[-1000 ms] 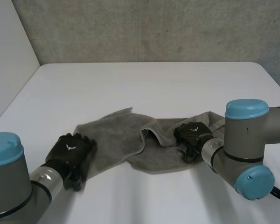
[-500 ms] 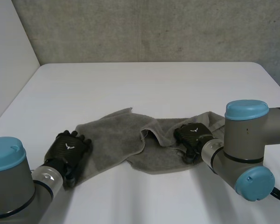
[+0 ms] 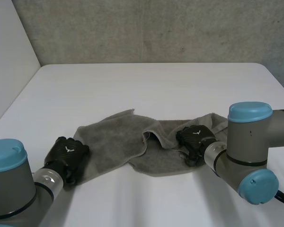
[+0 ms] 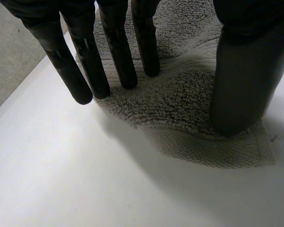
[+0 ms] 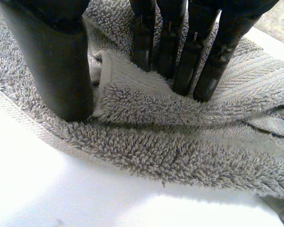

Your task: Fold the towel.

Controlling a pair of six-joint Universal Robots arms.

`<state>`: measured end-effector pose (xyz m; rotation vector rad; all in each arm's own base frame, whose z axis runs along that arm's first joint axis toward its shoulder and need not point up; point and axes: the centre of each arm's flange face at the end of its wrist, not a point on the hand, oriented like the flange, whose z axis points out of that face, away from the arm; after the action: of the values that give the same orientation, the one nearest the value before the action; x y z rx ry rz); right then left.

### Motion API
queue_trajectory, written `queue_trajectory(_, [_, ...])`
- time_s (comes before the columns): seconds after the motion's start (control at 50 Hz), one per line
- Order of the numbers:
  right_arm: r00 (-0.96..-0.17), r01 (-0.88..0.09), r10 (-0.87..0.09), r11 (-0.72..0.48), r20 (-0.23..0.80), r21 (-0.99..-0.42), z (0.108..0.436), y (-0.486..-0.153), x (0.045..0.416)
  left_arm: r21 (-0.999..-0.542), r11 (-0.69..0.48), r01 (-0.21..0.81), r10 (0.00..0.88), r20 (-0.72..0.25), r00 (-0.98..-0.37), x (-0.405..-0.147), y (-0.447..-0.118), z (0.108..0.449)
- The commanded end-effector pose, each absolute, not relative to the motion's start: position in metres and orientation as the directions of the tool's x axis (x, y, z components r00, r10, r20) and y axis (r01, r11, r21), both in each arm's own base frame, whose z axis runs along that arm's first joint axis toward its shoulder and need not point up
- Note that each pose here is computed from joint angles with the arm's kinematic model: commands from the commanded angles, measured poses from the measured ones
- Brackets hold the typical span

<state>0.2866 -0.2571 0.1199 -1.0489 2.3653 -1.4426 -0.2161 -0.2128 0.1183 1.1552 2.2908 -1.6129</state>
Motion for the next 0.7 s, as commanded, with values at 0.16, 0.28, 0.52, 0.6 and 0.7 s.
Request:
queue_trajectory(0.16, [-0.724, -0.483, -0.658, 0.270, 0.206, -0.833, 0.120, -0.253, 0.290, -0.761, 0.151, 0.631, 0.508, -0.488, -0.710, -0.214, -0.215, 0.119])
queue_trajectory(0.28, [-0.725, -0.481, -0.657, 0.268, 0.207, -0.834, 0.120, -0.254, 0.290, -0.771, 0.147, 0.619, 0.495, -0.485, -0.721, -0.213, -0.217, 0.123])
queue_trajectory(0.52, [-0.742, -0.465, -0.635, 0.258, 0.214, -0.847, 0.120, -0.262, 0.286, -0.808, 0.114, 0.579, 0.419, -0.489, -0.765, -0.204, -0.230, 0.137])
queue_trajectory(0.6, [-0.740, -0.462, -0.636, 0.246, 0.217, -0.852, 0.120, -0.262, 0.288, -0.818, 0.109, 0.565, 0.413, -0.480, -0.774, -0.204, -0.230, 0.140])
queue_trajectory(0.7, [-0.741, -0.461, -0.635, 0.244, 0.219, -0.853, 0.121, -0.262, 0.288, -0.818, 0.108, 0.564, 0.412, -0.480, -0.775, -0.204, -0.230, 0.140])
